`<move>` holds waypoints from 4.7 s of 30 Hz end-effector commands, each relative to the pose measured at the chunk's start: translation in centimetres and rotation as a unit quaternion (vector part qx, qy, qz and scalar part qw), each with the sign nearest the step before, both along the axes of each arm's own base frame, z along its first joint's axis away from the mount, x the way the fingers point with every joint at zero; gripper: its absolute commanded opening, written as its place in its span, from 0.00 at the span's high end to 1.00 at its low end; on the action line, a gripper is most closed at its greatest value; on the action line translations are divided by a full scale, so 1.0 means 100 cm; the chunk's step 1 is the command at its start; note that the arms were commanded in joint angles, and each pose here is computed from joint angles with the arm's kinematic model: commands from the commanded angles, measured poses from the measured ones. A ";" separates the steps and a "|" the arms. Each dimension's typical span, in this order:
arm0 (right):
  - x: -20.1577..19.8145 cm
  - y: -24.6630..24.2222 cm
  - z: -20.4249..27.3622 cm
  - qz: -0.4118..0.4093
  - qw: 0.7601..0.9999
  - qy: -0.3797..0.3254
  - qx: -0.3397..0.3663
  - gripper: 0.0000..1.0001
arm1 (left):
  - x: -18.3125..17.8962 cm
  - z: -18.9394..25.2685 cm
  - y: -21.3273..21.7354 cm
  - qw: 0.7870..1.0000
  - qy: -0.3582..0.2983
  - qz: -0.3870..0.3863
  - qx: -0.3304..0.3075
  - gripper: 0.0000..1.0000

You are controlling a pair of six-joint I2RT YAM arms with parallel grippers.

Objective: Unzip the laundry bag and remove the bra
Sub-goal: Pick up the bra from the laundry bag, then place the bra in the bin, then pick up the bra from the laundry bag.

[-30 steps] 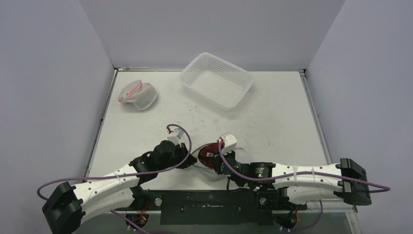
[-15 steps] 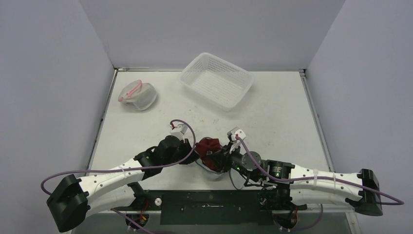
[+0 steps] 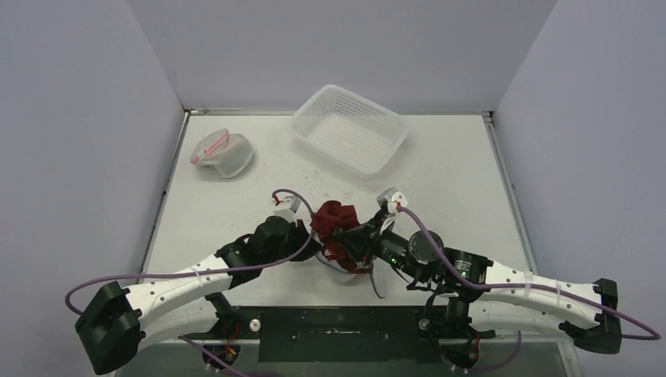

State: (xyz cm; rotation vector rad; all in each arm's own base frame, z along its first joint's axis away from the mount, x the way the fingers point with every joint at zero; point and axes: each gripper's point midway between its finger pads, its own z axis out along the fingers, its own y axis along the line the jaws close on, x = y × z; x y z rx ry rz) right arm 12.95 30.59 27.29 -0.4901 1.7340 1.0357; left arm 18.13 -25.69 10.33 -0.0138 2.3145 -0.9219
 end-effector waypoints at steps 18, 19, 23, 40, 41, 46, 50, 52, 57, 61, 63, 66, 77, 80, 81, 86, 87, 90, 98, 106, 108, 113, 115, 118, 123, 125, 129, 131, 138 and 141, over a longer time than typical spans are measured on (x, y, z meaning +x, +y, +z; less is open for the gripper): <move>0.043 -0.049 0.104 -0.155 0.979 -0.089 0.103 0.95 | 0.019 0.024 0.018 0.997 -0.031 0.068 -0.017 1.00; 0.045 -0.050 0.112 -0.158 0.978 -0.098 0.095 0.95 | 0.019 0.023 0.020 0.997 -0.032 0.071 -0.016 1.00; 0.061 -0.055 0.142 -0.204 0.969 -0.129 0.056 0.95 | 0.019 0.020 0.027 0.996 -0.029 0.083 -0.012 1.00; 0.264 -0.067 0.138 -0.487 0.853 -0.123 -0.143 0.95 | 0.013 0.017 0.052 0.992 -0.028 0.124 -0.021 1.00; 0.274 -0.065 0.136 -0.492 0.849 -0.127 -0.147 0.95 | 0.013 0.016 0.052 0.992 -0.027 0.123 -0.021 1.00; 0.323 -0.060 0.121 -0.505 0.835 -0.135 -0.173 0.95 | 0.013 0.019 0.053 0.991 -0.028 0.125 -0.022 1.00; 0.362 -0.063 0.100 -0.516 0.822 -0.124 -0.208 0.95 | 0.014 0.016 0.056 0.991 -0.029 0.130 -0.019 1.00; 0.380 -0.062 0.076 -0.517 0.815 -0.117 -0.234 0.95 | 0.015 0.015 0.056 0.991 -0.028 0.133 -0.018 1.00; 0.410 -0.051 0.035 -0.515 0.808 -0.107 -0.266 0.95 | 0.016 0.009 0.056 0.990 -0.023 0.136 -0.018 1.00; 0.428 -0.046 -0.007 -0.510 0.801 -0.092 -0.299 0.95 | 0.015 0.006 0.056 0.991 -0.018 0.134 -0.015 1.00; 0.435 -0.047 -0.030 -0.508 0.798 -0.081 -0.314 0.95 | 0.015 0.006 0.057 0.991 -0.019 0.135 -0.015 1.00; 0.442 -0.049 -0.061 -0.505 0.790 -0.066 -0.340 0.95 | 0.015 0.004 0.060 0.990 -0.021 0.139 -0.012 1.00; 0.454 -0.060 -0.142 -0.478 0.781 -0.020 -0.402 0.94 | 0.017 -0.004 0.061 0.990 -0.015 0.142 -0.005 1.00; 0.454 -0.055 -0.155 -0.459 0.789 -0.012 -0.409 0.89 | 0.017 -0.006 0.060 0.990 -0.014 0.141 -0.004 1.00; 0.453 -0.053 -0.160 -0.451 0.792 -0.008 -0.411 0.86 | 0.017 -0.007 0.060 0.990 -0.013 0.142 -0.005 1.00; 0.452 -0.043 -0.167 -0.426 0.809 0.004 -0.404 0.57 | 0.017 -0.008 0.060 0.990 -0.012 0.142 -0.005 1.00; 0.451 -0.043 -0.165 -0.425 0.812 0.004 -0.401 0.53 | 0.017 -0.008 0.060 0.990 -0.012 0.143 -0.006 1.00; 0.450 -0.037 -0.156 -0.421 0.822 0.004 -0.384 0.45 | 0.017 -0.008 0.060 0.990 -0.012 0.144 -0.005 1.00; 0.437 -0.015 -0.076 -0.411 0.865 -0.019 -0.287 0.23 | 0.019 -0.006 0.060 0.989 -0.015 0.144 -0.005 1.00; 0.374 0.005 0.049 -0.379 0.905 -0.064 -0.181 0.09 | 0.019 -0.004 0.062 0.990 -0.018 0.143 -0.006 1.00; 0.343 0.012 0.071 -0.356 0.918 -0.072 -0.155 0.09 | 0.018 -0.004 0.062 0.990 -0.017 0.140 -0.007 1.00; 0.248 0.028 0.077 -0.242 0.963 -0.078 -0.091 0.10 | 0.015 -0.005 0.060 0.992 -0.017 0.128 -0.013 1.00; 0.212 0.028 0.064 -0.188 0.977 -0.065 -0.070 0.11 | 0.014 -0.006 0.057 0.993 -0.020 0.117 -0.025 1.00; 0.168 0.016 0.037 -0.146 0.988 -0.030 -0.047 0.11 | 0.010 -0.006 0.051 0.993 -0.025 0.101 -0.053 1.00; 0.117 -0.007 -0.037 -0.122 0.989 0.046 -0.064 0.16 | 0.007 -0.006 0.047 0.992 -0.027 0.091 -0.080 1.00; 0.096 -0.014 -0.074 -0.113 0.988 0.069 -0.083 0.20 | 0.006 -0.009 0.048 0.993 -0.022 0.090 -0.074 1.00; 0.054 -0.008 -0.093 -0.091 0.991 0.071 -0.069 0.24 | 0.001 -0.023 0.057 0.994 -0.001 0.098 -0.043 1.00; 0.041 -0.003 -0.091 -0.095 0.992 0.056 -0.061 0.25 | -0.001 -0.029 0.060 0.995 0.003 0.099 -0.033 1.00; 0.014 0.035 -0.091 -0.071 0.994 0.023 -0.084 0.27 | -0.003 -0.037 0.061 0.996 0.002 0.088 -0.020 1.00; 0.021 0.046 -0.123 -0.090 0.987 0.038 -0.129 0.34 | -0.006 -0.039 0.059 0.997 0.003 0.077 -0.016 1.00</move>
